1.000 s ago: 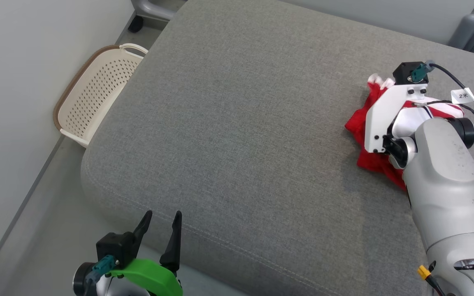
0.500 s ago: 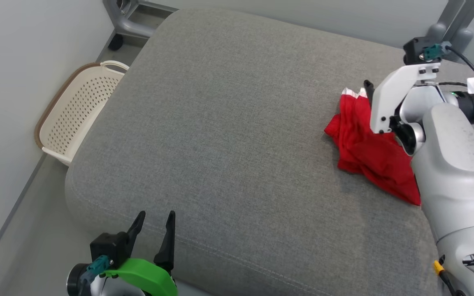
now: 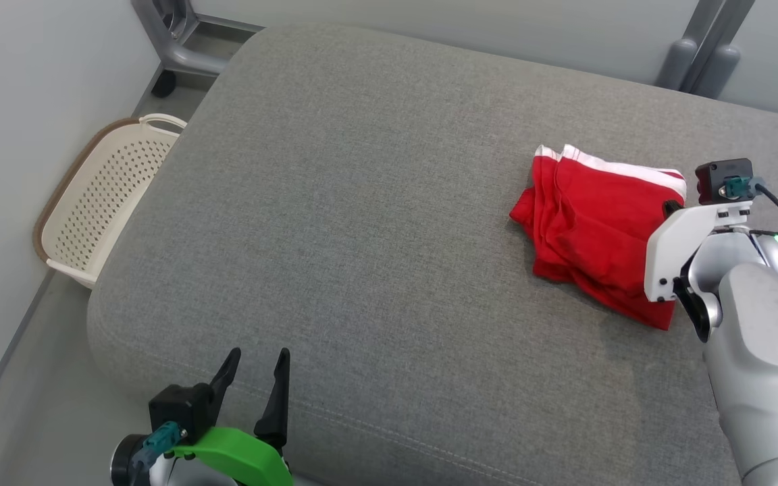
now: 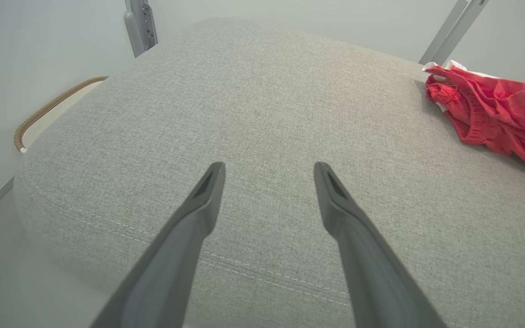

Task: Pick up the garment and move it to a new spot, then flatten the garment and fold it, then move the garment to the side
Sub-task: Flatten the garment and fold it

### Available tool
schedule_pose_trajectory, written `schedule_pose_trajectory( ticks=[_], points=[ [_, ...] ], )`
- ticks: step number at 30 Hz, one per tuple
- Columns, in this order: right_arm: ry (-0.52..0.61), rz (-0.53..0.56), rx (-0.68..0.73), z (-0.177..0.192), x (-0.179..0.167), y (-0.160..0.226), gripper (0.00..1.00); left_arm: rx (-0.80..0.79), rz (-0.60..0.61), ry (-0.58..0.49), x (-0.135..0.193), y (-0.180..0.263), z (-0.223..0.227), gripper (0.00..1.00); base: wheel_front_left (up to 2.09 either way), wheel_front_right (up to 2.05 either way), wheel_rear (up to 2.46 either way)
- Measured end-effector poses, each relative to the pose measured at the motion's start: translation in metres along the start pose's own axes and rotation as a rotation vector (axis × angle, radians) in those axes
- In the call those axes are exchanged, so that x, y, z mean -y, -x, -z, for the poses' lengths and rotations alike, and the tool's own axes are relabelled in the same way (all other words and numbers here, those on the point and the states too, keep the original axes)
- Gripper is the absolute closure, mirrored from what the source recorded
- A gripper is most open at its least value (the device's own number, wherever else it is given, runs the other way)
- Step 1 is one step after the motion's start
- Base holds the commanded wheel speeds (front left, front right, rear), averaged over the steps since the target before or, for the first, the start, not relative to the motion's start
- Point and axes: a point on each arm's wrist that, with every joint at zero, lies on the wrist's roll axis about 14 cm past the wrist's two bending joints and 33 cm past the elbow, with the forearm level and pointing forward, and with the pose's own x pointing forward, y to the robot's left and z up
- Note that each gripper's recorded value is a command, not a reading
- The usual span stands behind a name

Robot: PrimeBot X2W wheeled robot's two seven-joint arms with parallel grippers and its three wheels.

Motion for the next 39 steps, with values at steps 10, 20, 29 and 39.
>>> schedule_pose_trajectory(
  ticks=[10,20,29,39],
  points=[
    [0.029,-0.111,-0.026,0.024,-0.051,-0.008,1.00,-0.016,-0.027,0.003,-0.007,0.004,0.005,0.00,0.00,0.00,0.00],
    [0.071,-0.237,-0.051,0.035,-0.105,-0.014,1.00,-0.017,-0.072,0.016,-0.019,0.012,0.008,0.00,0.00,0.00,0.00],
    [0.082,-0.308,-0.071,0.040,-0.132,-0.014,1.00,-0.014,-0.094,0.026,-0.025,0.017,0.009,0.00,0.00,0.00,0.00],
    [0.044,-0.377,-0.025,0.022,-0.154,-0.004,1.00,0.006,-0.099,0.027,-0.027,0.018,0.004,0.00,0.00,0.00,0.00]
  ],
)
